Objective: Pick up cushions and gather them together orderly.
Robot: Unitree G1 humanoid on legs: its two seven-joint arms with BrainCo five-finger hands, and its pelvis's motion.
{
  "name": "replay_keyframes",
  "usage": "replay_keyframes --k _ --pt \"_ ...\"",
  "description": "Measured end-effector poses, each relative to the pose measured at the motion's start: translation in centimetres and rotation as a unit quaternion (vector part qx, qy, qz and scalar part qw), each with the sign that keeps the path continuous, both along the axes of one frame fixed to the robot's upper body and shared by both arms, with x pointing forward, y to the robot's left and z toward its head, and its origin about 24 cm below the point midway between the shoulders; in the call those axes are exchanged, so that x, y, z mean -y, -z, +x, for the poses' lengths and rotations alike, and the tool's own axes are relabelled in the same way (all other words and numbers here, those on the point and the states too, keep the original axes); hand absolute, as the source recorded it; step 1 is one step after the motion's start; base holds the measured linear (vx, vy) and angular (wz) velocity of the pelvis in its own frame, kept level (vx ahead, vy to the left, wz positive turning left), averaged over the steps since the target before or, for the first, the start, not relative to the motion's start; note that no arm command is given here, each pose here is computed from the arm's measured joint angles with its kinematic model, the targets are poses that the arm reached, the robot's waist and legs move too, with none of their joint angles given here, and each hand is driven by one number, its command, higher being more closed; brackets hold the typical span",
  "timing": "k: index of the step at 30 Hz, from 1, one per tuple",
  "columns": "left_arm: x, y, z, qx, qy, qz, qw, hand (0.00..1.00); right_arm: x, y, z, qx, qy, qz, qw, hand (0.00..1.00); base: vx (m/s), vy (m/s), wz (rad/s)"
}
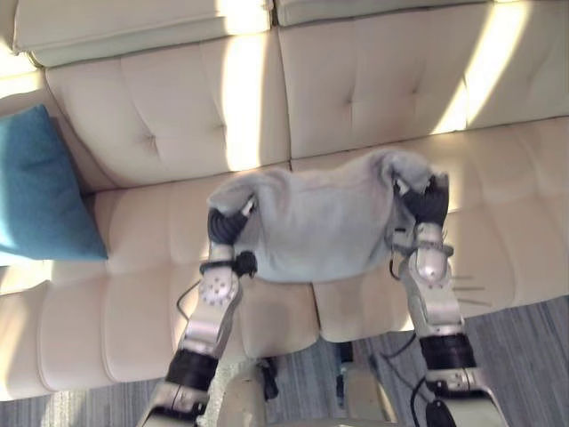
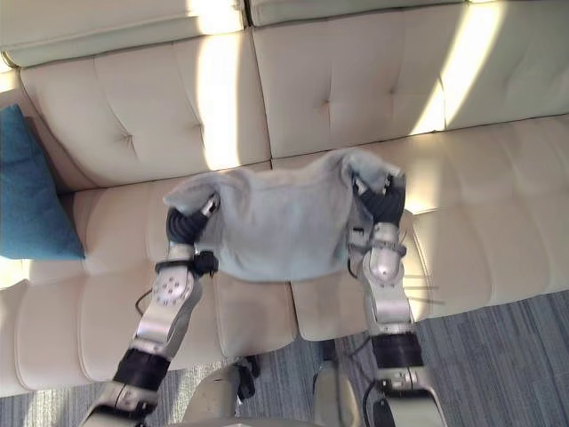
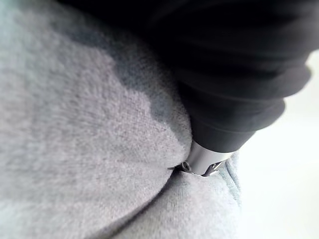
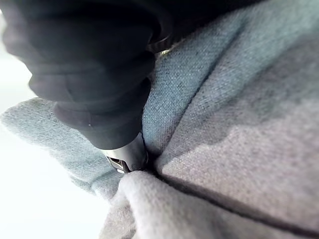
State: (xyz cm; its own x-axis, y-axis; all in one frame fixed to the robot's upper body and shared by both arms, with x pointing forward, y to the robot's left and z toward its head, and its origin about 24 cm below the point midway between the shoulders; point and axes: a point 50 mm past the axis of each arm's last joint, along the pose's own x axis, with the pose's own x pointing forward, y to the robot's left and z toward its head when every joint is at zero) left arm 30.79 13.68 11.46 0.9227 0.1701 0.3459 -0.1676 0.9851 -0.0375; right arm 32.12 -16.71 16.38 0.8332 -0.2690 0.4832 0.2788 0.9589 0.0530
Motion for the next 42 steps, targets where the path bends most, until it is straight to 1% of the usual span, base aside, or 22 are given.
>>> replay_keyframes --k 1,3,4,6,9,12,15,16,17,18,19,22,26,29,32,36,39,41,42 --pt "0.0 -0.5 0.4 0.008 -0.007 0.004 1.0 1.0 -0.1 -0.7 0.4 0.009 0.003 -0.004 1.0 1.0 -0.06 -0.027 0.08" --pt "-0.2 -3.7 2.2 0.054 -0.035 0.018 0.998 1.0 -0.5 -4.2 1.8 0.054 0.016 -0.019 0.998 1.0 -0.09 -0.033 0.19" --pt "-0.1 -4.5 2.6 0.064 -0.04 0.018 0.997 1.0 -0.6 -5.0 2.0 0.063 0.017 -0.019 0.998 1.0 -0.13 -0.032 0.16" --pt "-0.6 -7.9 4.2 0.106 -0.072 0.023 0.992 1.0 -1.1 -8.4 3.0 0.103 0.03 -0.022 0.994 1.0 -0.13 -0.019 0.11" --pt "-0.9 -11.3 5.3 0.143 -0.095 0.02 0.985 1.0 -1.7 -11.3 4.0 0.126 0.04 -0.017 0.991 1.0 -0.12 -0.018 0.11" --pt "-1.0 -13.5 5.9 0.162 -0.11 0.015 0.981 1.0 -1.6 -13.0 4.6 0.131 0.05 -0.004 0.99 1.0 -0.09 -0.018 0.08" --pt "-0.8 -14.6 6.2 0.171 -0.107 0.016 0.979 1.0 -1.2 -14.0 5.0 0.133 0.059 0.0 0.989 1.0 -0.05 -0.014 0.06" --pt "-0.5 -14.8 6.4 0.17 -0.103 0.017 0.98 1.0 -0.9 -14.2 5.1 0.13 0.063 0.002 0.989 0.0 -0.02 0.012 0.05" --pt "-0.5 -14.8 6.5 0.169 -0.102 0.017 0.98 0.0 -0.8 -14.2 5.2 0.128 0.063 0.005 0.99 0.0 -0.02 0.015 0.04" --pt "-0.4 -14.6 6.7 0.162 -0.096 0.017 0.982 0.0 -0.5 -14.1 5.4 0.123 0.067 0.011 0.99 0.0 0.0 0.0 0.0" --pt "-0.4 -14.4 7.0 0.153 -0.086 0.001 0.984 0.0 -0.1 -14.1 5.7 0.115 0.067 0.029 0.991 0.0 0.0 0.0 0.0" --pt "-0.8 -15.1 7.6 0.146 -0.079 -0.01 0.986 0.0 0.1 -15.0 5.8 0.118 0.062 0.045 0.99 0.0 0.0 -0.004 -0.01" --pt "-1.6 -16.6 8.2 0.145 -0.089 0.003 0.985 0.0 0.2 -15.8 5.8 0.125 0.058 0.056 0.989 0.0 -0.03 -0.038 0.01" --pt "-3.1 -18.1 8.4 0.154 -0.102 0.022 0.983 0.0 0.6 -17.3 5.8 0.136 0.058 0.065 0.987 0.0 -0.03 -0.018 -0.05" --pt "-4.7 -19.4 8.2 0.166 -0.12 0.034 0.978 0.0 1.7 -19.1 5.2 0.159 0.069 0.063 0.983 0.0 -0.01 -0.006 -0.02" --pt "-7.5 -21.1 7.4 0.186 -0.147 -0.005 0.972 0.0 3.9 -20.9 4.0 0.192 0.076 0.083 0.975 0.0 -0.03 -0.012 -0.03" --pt "-8.8 -21.8 6.7 0.2 -0.152 -0.016 0.968 0.0 5.0 -22.0 2.8 0.225 0.075 0.098 0.967 0.0 -0.03 -0.038 0.05" --pt "-9.6 -21.5 5.9 0.215 -0.147 -0.019 0.965 0.0 5.6 -22.3 1.6 0.252 0.067 0.097 0.961 0.0 -0.02 -0.033 0.09" --pt "-10.0 -20.4 5.5 0.215 -0.14 -0.02 0.966 0.0 6.2 -21.5 1.1 0.257 0.068 0.084 0.96 0.0 -0.01 -0.037 0.08"
